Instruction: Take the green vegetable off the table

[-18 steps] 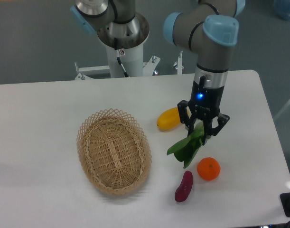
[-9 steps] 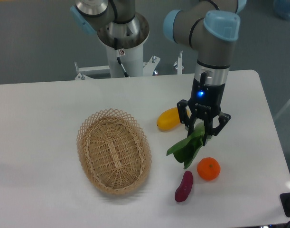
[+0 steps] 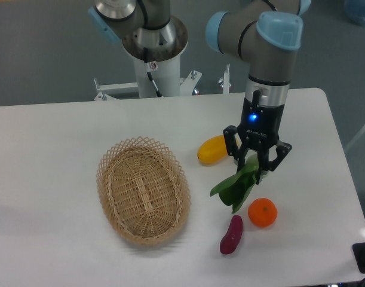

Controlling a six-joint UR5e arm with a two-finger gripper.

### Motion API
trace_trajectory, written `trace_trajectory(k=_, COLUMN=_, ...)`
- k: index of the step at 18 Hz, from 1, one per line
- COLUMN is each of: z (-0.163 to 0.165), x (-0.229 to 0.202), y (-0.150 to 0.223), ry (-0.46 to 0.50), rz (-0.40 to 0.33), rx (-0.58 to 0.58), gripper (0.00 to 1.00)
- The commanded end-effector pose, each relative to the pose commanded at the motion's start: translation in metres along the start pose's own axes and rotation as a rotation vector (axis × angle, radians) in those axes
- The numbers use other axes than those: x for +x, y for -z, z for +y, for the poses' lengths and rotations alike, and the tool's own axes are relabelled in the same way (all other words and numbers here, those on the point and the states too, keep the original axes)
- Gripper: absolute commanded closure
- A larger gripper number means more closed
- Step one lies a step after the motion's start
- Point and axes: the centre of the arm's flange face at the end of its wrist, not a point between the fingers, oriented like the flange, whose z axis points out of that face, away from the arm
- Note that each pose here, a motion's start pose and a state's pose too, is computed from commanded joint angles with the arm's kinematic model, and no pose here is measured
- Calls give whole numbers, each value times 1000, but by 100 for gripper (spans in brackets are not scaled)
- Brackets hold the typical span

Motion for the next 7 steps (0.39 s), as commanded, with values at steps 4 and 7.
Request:
trace_trajectory(k=4, z=-1, x=-1, y=1, ry=5, rz=-3, rx=0, gripper=53)
trace_trajectory(k=7, z=-1, x=-1, y=2, ry=6, rz=-4, rx=2, gripper=53)
